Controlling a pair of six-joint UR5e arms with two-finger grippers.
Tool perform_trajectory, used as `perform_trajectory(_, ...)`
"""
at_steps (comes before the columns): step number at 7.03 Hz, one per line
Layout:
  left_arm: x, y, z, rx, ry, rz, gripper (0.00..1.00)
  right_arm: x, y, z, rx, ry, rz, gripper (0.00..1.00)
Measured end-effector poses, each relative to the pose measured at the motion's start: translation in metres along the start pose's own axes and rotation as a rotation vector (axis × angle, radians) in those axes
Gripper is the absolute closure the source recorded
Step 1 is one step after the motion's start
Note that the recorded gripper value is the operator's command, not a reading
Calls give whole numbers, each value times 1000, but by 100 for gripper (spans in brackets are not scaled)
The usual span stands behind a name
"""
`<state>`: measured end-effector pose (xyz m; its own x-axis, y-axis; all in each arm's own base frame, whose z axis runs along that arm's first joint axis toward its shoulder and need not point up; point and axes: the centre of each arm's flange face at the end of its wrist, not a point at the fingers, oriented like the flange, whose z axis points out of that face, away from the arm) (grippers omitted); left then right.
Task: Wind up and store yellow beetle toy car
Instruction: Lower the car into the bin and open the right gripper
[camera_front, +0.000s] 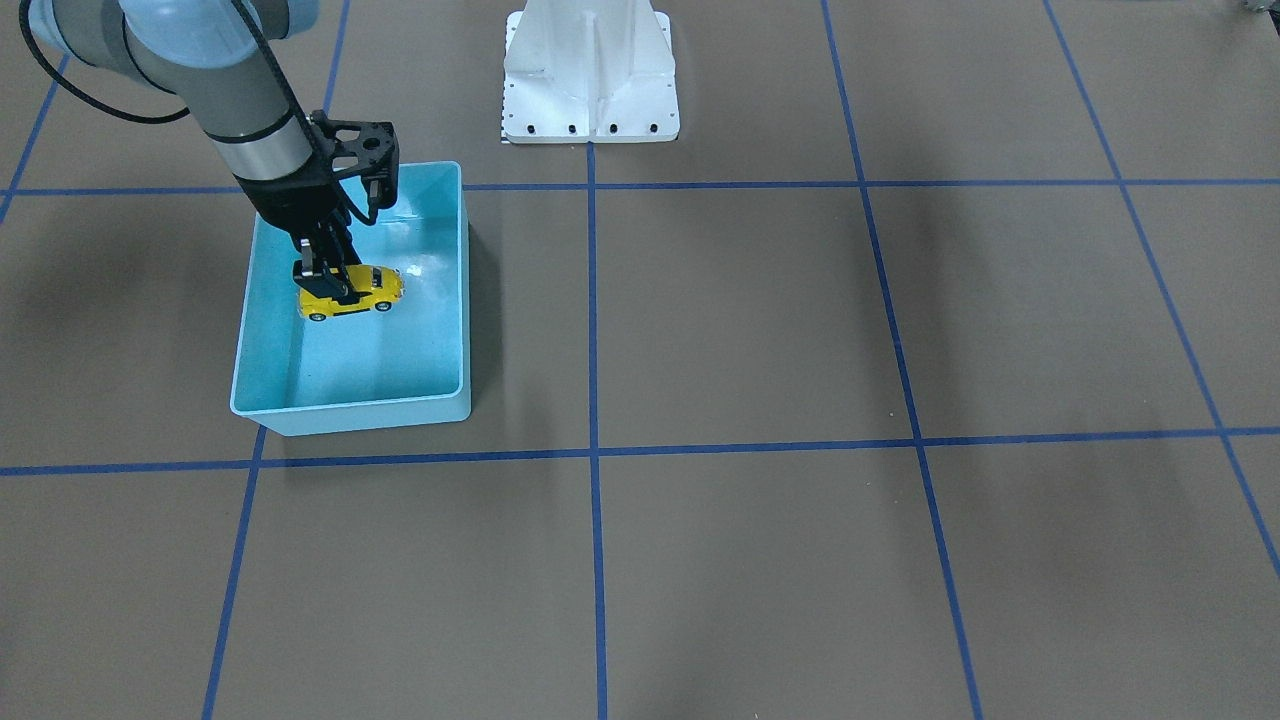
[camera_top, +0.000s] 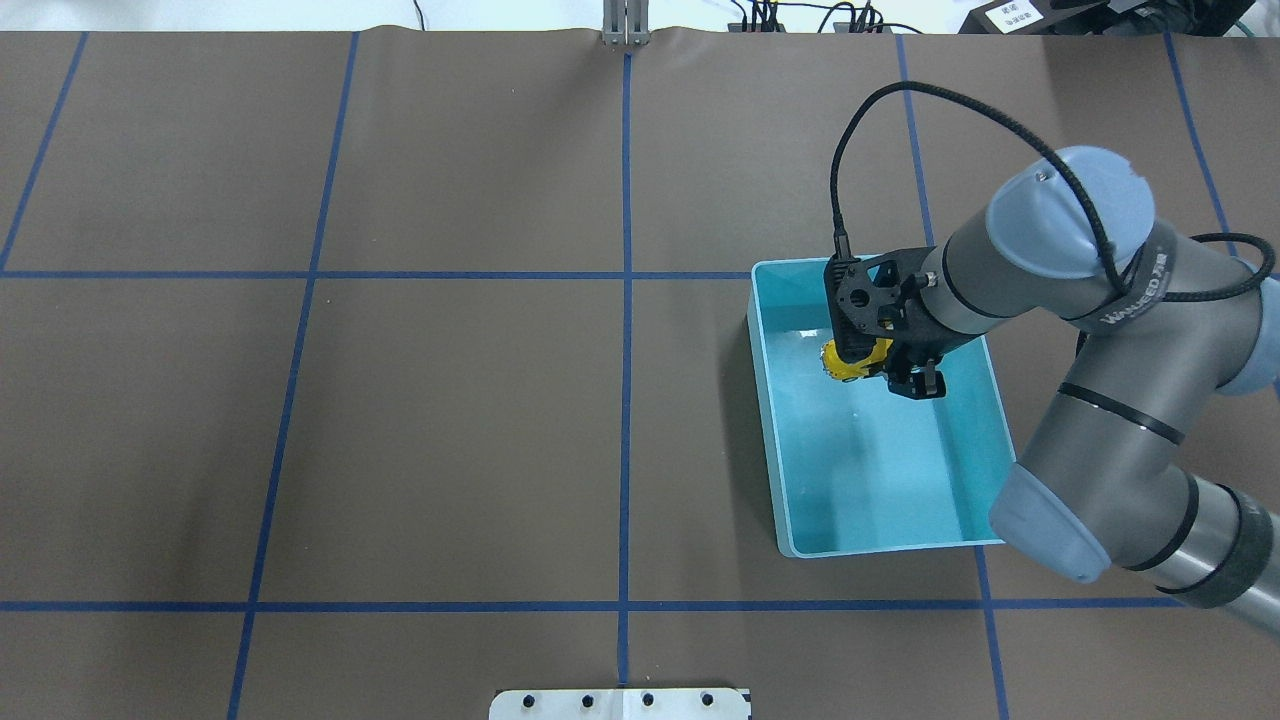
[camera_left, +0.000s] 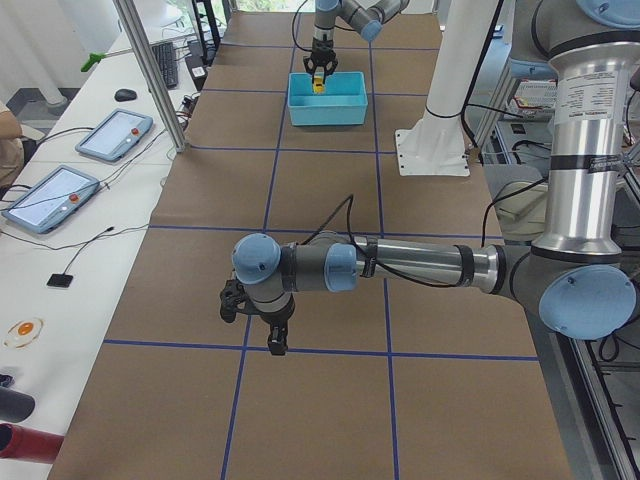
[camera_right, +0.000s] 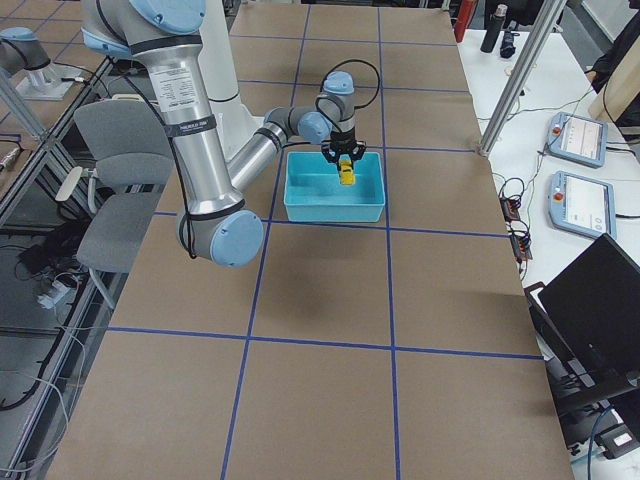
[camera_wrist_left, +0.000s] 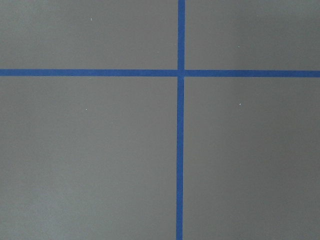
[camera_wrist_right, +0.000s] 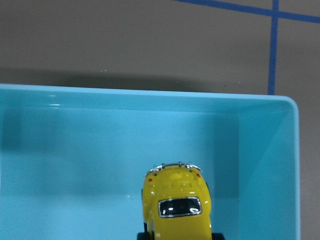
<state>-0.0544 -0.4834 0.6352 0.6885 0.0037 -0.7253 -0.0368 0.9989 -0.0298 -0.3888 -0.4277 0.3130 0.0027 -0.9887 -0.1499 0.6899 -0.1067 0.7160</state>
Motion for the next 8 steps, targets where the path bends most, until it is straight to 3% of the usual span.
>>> perform_trajectory(3, 0, 0, 0, 1, 0, 1, 0, -23, -12, 49, -11, -56, -14, 100)
perform_trajectory(4, 0, 0, 0, 1, 0, 1, 0, -26, -10, 53, -14, -62, -11, 28)
perform_trajectory(5, 1, -1, 0, 1, 0, 2, 0, -27, -9, 53, -15, -64, -9, 0)
perform_trajectory(8, 2, -2, -1, 3, 0, 6, 0, -28, -11, 45, 1, -61, -8, 0)
